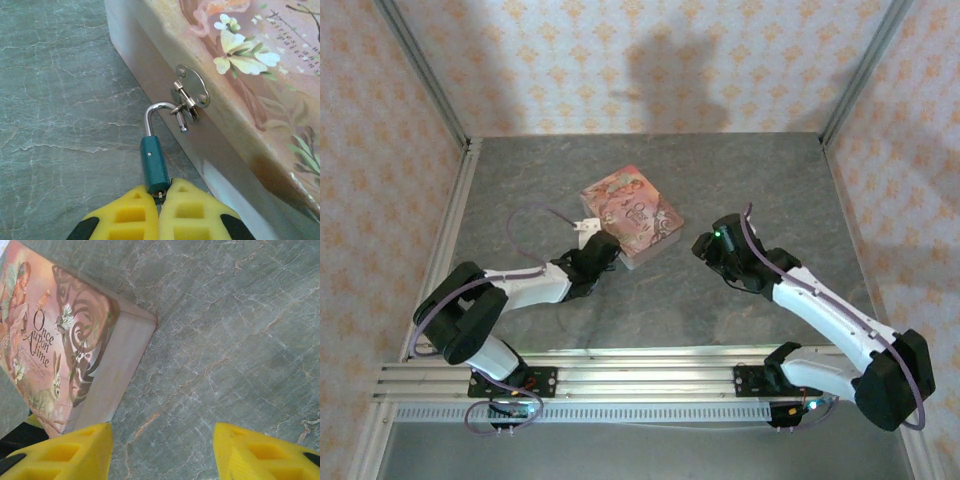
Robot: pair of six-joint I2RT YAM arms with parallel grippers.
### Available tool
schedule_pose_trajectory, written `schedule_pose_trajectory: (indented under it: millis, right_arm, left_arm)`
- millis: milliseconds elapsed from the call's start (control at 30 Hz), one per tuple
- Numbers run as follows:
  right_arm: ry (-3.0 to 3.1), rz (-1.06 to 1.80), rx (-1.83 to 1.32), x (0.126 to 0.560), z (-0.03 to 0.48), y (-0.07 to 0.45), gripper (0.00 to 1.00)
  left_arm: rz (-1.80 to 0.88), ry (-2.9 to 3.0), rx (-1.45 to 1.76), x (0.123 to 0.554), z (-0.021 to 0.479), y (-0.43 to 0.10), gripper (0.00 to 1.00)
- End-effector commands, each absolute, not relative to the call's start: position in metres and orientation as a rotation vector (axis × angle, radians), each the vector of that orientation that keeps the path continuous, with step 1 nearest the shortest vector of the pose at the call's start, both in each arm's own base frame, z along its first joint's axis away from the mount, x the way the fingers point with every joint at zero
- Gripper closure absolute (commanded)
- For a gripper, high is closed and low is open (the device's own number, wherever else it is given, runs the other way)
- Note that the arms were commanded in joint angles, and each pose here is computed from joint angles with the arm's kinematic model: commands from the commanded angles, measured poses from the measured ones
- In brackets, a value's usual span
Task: Unlock the padlock with the key
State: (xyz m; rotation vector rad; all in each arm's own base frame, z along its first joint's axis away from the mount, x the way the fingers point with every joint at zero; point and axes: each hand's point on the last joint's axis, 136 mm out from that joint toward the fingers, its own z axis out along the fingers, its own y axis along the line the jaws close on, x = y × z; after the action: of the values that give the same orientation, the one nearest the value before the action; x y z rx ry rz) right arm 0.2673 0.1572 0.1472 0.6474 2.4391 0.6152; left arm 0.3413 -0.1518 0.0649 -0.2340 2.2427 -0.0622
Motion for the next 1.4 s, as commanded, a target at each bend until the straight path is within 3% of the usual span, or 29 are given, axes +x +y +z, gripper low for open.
schedule_pose_trajectory:
  millis: [0,200,433,900,1367]
  right_arm:
    - [2.409,0.572,0.640,0.269,0.149,0.148,0.44]
    - [2.396,0.536,0.620,0.269,0.153,0.142,0.44]
    - [2.373,0.528,0.624,0.269,0.152,0.138,0.44]
    - [2.373,0.539,0.626,0.269,0.142,0.139,0.44]
    - [2.358,0.509,0.632,0.271,0.140,0.135,0.43]
  left_arm:
    - [-0.055,2.192,-0.309,0.342,0.072,-0.138,1.00]
    - [-0.120,2.093,-0.416,0.345,0.093,-0.130,1.00]
    - [-0.284,2.037,-0.282,0.357,0.124,-0.152,1.00]
    - [-0.112,2.205,-0.276,0.327,0.049,-0.108,1.00]
    - [-0.140,2.091,-0.308,0.341,0.083,-0.109,1.00]
